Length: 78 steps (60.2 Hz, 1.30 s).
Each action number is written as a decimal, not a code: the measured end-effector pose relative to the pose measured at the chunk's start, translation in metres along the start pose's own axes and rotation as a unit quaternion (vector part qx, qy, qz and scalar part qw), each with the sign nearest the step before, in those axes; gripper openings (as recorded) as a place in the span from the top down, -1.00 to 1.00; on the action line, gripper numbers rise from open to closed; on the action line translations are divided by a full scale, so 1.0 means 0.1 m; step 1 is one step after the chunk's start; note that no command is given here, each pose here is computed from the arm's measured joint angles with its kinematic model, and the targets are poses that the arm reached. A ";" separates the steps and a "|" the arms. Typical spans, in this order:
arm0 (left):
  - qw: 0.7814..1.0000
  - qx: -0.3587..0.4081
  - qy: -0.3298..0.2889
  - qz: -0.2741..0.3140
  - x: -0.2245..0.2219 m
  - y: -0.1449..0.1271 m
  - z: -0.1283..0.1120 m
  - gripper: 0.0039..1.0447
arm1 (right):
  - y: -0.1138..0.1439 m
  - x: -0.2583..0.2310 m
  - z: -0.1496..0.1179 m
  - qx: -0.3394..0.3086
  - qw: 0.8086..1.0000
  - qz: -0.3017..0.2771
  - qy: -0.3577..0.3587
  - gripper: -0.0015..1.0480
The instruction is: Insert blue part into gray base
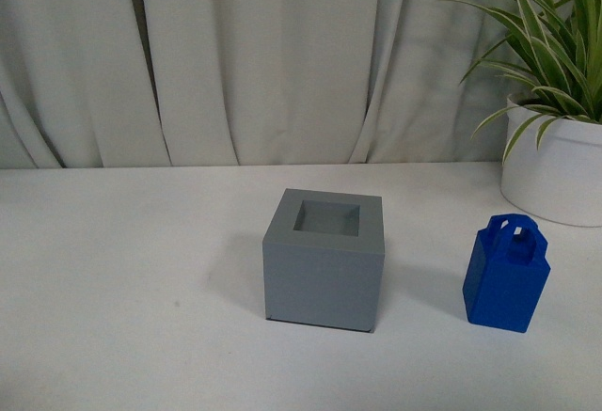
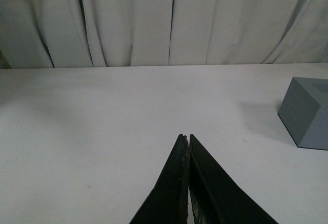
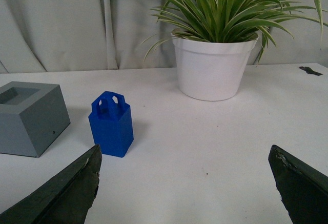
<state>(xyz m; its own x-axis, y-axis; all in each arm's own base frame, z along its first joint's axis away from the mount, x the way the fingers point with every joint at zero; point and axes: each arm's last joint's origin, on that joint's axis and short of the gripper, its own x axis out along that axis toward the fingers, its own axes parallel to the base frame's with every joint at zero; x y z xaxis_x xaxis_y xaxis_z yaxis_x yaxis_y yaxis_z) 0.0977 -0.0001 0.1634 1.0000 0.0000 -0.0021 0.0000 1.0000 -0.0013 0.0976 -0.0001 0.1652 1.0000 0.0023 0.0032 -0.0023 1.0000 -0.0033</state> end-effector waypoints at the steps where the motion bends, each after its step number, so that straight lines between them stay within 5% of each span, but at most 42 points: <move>1: 1.000 0.000 0.000 0.000 0.00 0.00 0.00 0.93 | 0.00 0.00 0.00 0.000 1.000 0.000 0.000 -0.83; 35: 1.000 0.000 0.000 0.000 0.00 0.00 0.00 0.93 | 0.00 0.00 0.00 0.000 1.000 0.000 0.000 -0.83; 41: 1.000 0.000 0.000 -0.001 0.00 0.00 0.00 0.93 | 0.05 0.05 -0.03 -0.036 0.991 0.111 0.057 -0.83; 53: 1.000 0.000 0.000 0.000 0.00 0.00 0.00 0.93 | 0.14 0.32 0.30 -0.065 0.978 0.172 0.102 -0.83; 78: 1.000 0.000 0.000 0.000 0.00 0.00 0.00 0.93 | 0.37 1.52 1.03 -0.213 0.884 0.340 0.239 -0.83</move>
<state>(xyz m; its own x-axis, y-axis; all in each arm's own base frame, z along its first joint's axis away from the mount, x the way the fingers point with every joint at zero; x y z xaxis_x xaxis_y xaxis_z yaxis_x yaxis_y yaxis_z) 0.0977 -0.0001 0.1634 1.0000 -0.0008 -0.0021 0.0008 1.0000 -0.0013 0.2488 0.0371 0.2682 0.6556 0.4985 -0.5671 -0.7033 0.6766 -0.2182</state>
